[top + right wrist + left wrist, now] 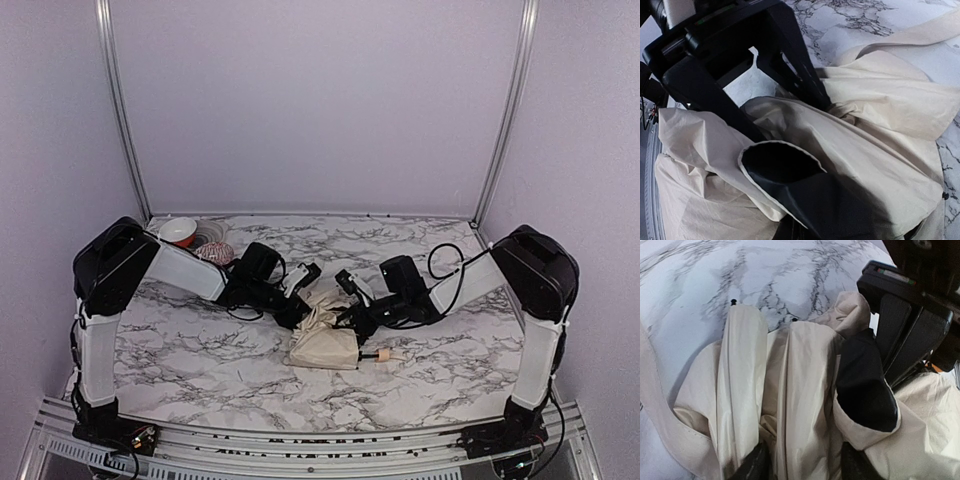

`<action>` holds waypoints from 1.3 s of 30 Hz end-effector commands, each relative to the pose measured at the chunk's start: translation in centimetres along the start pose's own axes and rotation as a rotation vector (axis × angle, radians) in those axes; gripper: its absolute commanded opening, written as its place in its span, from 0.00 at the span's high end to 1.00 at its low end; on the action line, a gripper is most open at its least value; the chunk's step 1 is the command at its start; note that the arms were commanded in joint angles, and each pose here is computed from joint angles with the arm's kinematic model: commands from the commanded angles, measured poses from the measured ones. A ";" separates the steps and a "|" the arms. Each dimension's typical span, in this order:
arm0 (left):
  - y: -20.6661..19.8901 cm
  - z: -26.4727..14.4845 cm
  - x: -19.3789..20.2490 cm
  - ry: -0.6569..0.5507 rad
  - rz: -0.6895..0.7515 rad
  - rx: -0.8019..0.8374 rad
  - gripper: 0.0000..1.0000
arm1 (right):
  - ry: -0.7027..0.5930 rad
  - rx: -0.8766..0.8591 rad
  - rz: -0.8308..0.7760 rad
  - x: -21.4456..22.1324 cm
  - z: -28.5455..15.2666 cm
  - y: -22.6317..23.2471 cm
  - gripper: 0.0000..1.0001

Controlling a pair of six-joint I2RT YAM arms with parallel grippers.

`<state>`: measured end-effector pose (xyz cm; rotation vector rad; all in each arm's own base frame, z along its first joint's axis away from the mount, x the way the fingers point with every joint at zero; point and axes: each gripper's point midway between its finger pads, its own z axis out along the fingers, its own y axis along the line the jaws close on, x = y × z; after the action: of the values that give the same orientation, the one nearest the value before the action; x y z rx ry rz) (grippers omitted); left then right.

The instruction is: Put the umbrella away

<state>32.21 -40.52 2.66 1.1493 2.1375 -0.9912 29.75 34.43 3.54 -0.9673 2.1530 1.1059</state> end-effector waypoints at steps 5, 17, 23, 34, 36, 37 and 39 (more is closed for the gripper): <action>3.7 -6.5 -2.6 -0.095 0.023 -0.333 0.38 | 0.174 0.096 0.104 6.1 1.1 -3.4 1.00; -4.8 -4.9 -1.9 0.005 0.164 -0.005 0.24 | 0.204 0.100 0.070 5.4 1.8 -2.8 1.00; -4.2 -3.4 -1.1 0.051 0.136 -0.020 0.45 | 0.182 0.080 0.054 4.4 1.7 -2.3 1.00; 1.4 -2.7 -1.2 0.018 -0.032 -0.211 1.00 | 0.154 -0.059 0.004 3.5 1.7 0.0 1.00; 3.4 -2.2 1.0 0.098 -0.069 -0.295 1.00 | 0.141 -0.066 -0.002 3.2 1.7 0.0 1.00; 4.0 -1.9 2.3 0.145 -0.087 -0.318 1.00 | 0.129 -0.066 0.002 2.9 1.6 -0.1 1.00; 4.5 -1.4 5.1 0.234 -0.121 -0.326 1.00 | 0.088 -0.067 0.020 2.0 1.2 -0.5 1.00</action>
<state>32.44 -39.23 3.99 1.0941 2.2357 -0.7776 29.88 35.59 3.08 -1.0747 2.1279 1.1253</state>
